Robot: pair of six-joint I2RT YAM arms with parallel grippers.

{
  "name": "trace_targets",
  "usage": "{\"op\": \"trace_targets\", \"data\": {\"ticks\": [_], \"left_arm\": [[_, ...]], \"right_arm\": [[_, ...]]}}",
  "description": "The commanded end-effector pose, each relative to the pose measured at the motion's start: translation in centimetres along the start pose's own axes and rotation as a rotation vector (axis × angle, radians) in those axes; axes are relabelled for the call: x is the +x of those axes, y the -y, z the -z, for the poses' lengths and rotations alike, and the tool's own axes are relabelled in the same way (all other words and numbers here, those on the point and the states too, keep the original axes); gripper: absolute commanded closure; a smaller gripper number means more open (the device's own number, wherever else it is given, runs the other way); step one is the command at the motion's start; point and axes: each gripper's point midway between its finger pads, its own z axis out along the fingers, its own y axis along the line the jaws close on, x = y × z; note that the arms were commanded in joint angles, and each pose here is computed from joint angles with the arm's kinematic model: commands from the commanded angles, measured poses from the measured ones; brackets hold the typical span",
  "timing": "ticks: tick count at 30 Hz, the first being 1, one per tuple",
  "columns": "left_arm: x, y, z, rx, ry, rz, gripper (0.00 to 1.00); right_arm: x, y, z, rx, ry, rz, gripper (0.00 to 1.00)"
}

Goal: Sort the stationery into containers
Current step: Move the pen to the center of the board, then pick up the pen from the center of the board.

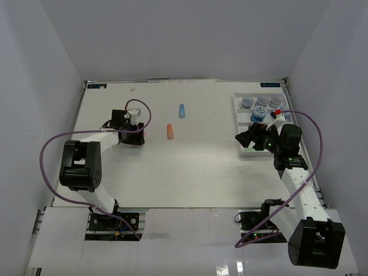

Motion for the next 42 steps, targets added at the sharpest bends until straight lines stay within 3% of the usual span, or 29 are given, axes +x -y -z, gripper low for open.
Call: {"op": "trace_targets", "data": {"ticks": [1,9,16,27,34,42], "left_arm": [[1.0,-0.1,-0.1,-0.075,-0.04,0.01,0.31],[1.9,0.2,-0.9,-0.134,-0.075,-0.029,0.33],[2.9,1.1,-1.3,-0.146,-0.11,-0.056,0.4],[2.5,3.1,-0.6,-0.099,-0.088,-0.088,0.66],[1.2,8.4,0.3,0.021,-0.032,-0.196,0.7],[-0.2,17.8,5.3,0.3,0.118,-0.354,0.71]], "right_arm": [[-0.5,-1.0,0.3,-0.037,0.023,0.025,0.09],[-0.4,-1.2,0.5,-0.042,0.022,0.021,0.09],[-0.1,-1.4,0.5,-0.056,0.016,0.01,0.09],[-0.4,-3.3,1.1,-0.147,0.03,0.041,0.09],[-0.3,-5.9,0.7,-0.218,0.006,0.037,0.08],[1.0,-11.6,-1.4,-0.339,-0.074,0.023,0.08]]}}
